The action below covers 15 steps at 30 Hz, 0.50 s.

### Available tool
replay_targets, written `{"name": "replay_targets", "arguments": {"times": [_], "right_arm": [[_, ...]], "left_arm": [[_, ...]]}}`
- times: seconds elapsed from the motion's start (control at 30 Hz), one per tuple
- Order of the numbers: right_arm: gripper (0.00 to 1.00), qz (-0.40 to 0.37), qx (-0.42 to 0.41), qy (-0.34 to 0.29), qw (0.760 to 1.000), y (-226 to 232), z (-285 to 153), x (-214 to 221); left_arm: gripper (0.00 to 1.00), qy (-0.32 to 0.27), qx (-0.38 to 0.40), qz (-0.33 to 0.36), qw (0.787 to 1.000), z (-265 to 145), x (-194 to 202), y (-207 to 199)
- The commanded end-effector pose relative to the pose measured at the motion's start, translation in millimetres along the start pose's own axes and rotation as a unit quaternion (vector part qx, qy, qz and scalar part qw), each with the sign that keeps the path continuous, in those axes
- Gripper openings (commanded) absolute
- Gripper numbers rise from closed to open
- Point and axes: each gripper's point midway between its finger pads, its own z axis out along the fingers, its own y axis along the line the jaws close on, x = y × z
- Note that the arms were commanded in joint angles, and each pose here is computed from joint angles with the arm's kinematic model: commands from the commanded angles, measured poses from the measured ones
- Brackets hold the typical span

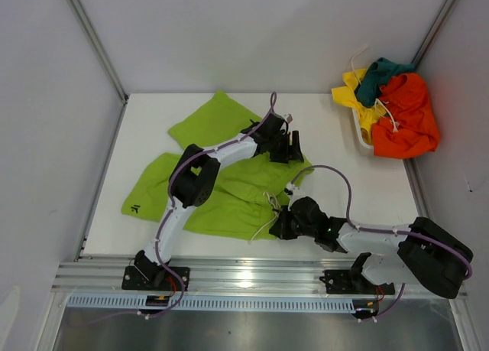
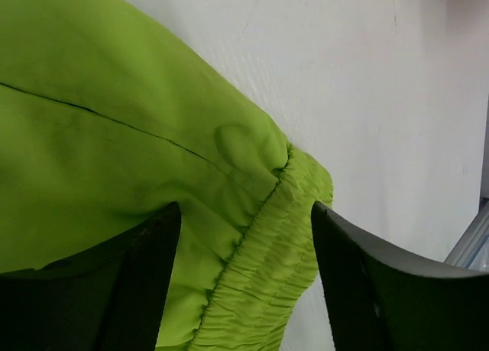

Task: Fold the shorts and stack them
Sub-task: Flatten the shorts out

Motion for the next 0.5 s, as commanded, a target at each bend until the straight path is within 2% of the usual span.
{"name": "replay_targets", "arguments": {"times": [0.0, 0.03, 0.1, 0.17, 0.2, 0.3, 0.47], "right_arm": [[0.01, -0.025, -0.008, -0.021, 0.999, 7, -2, 3], [0.01, -0.028, 0.007, -0.029, 0.999, 2, -1, 2], [0.0, -0.035, 0.01, -0.028, 0.999, 2, -1, 6], [0.0, -0.038, 0.013, -0.026, 0.999, -1, -1, 11], [0.0, -0.038, 0.01, -0.028, 0.999, 0, -1, 10], [0.0, -0.04, 0.002, -0.03, 0.999, 3, -3, 14], [0.0, -0.072, 0.0, -0.025, 0.997, 8, -3, 31]], "left_arm": [[0.7, -0.002, -0.012, -0.015, 1.0, 13, 2, 6], [0.64, 0.001, -0.013, -0.016, 1.0, 15, 4, 8], [0.59, 0.002, -0.011, -0.016, 1.0, 17, 4, 8], [0.49, 0.009, -0.021, -0.018, 1.0, 20, 8, 14], [0.37, 0.004, -0.034, -0.019, 0.999, 21, 6, 19], [0.2, 0.0, -0.048, -0.024, 0.999, 22, 7, 25], [0.17, -0.005, -0.053, -0.033, 0.998, 32, -2, 26]]}}
